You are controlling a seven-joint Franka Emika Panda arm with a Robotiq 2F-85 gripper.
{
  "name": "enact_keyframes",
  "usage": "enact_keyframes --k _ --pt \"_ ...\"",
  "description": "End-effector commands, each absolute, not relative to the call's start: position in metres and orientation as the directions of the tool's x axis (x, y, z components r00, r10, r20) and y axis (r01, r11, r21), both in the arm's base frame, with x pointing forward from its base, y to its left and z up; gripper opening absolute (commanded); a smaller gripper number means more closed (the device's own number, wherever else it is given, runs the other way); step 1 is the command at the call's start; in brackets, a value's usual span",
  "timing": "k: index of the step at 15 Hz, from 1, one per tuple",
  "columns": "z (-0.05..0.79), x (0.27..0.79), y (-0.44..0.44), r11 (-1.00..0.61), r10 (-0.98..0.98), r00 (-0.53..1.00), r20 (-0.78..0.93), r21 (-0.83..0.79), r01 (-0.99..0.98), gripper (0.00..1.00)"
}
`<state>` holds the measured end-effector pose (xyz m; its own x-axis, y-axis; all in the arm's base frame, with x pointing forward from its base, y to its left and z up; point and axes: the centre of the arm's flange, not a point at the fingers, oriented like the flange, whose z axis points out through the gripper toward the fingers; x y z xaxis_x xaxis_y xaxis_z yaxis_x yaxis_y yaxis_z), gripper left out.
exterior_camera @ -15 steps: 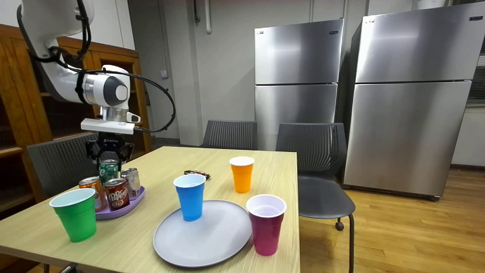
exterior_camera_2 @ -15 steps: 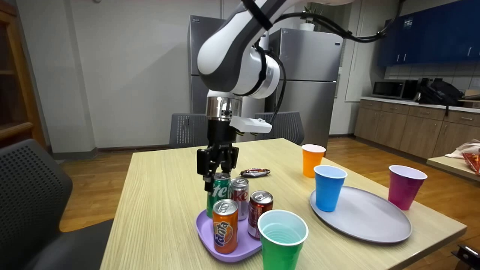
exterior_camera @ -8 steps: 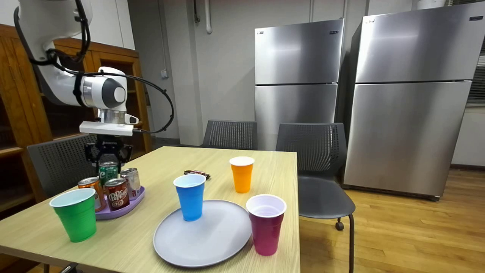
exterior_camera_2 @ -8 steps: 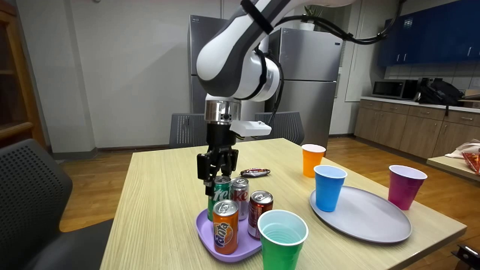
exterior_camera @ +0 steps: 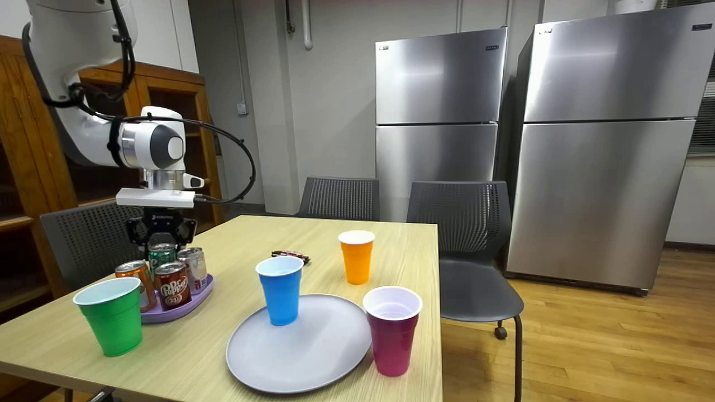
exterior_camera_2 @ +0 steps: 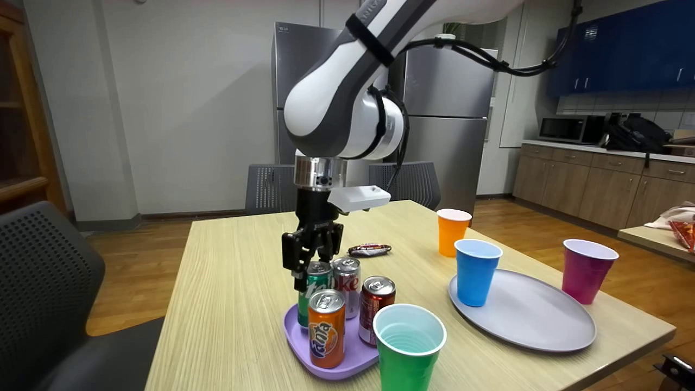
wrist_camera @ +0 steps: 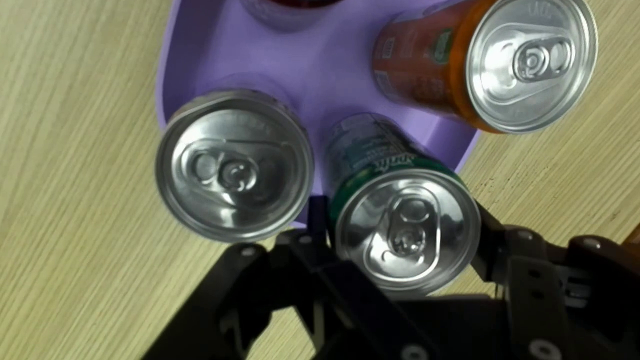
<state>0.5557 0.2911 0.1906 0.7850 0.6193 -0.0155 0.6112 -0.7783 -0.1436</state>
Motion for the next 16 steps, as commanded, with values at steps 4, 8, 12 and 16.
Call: enact_keyframes --k 4,8,12,16 --pt "0.192 0.554 0.292 -0.798 0.594 0.804 -0.001 -0.127 0.589 0.89" --pt "0.194 0.554 0.292 -0.797 0.595 0.804 0.001 -0.128 0.59 1.0" --pt "0.205 0.555 0.294 -0.794 0.595 0.804 0.009 -0.147 0.59 1.0" --pt "0.224 0.561 0.297 -0.798 0.585 0.81 0.035 -0.151 0.583 1.0"
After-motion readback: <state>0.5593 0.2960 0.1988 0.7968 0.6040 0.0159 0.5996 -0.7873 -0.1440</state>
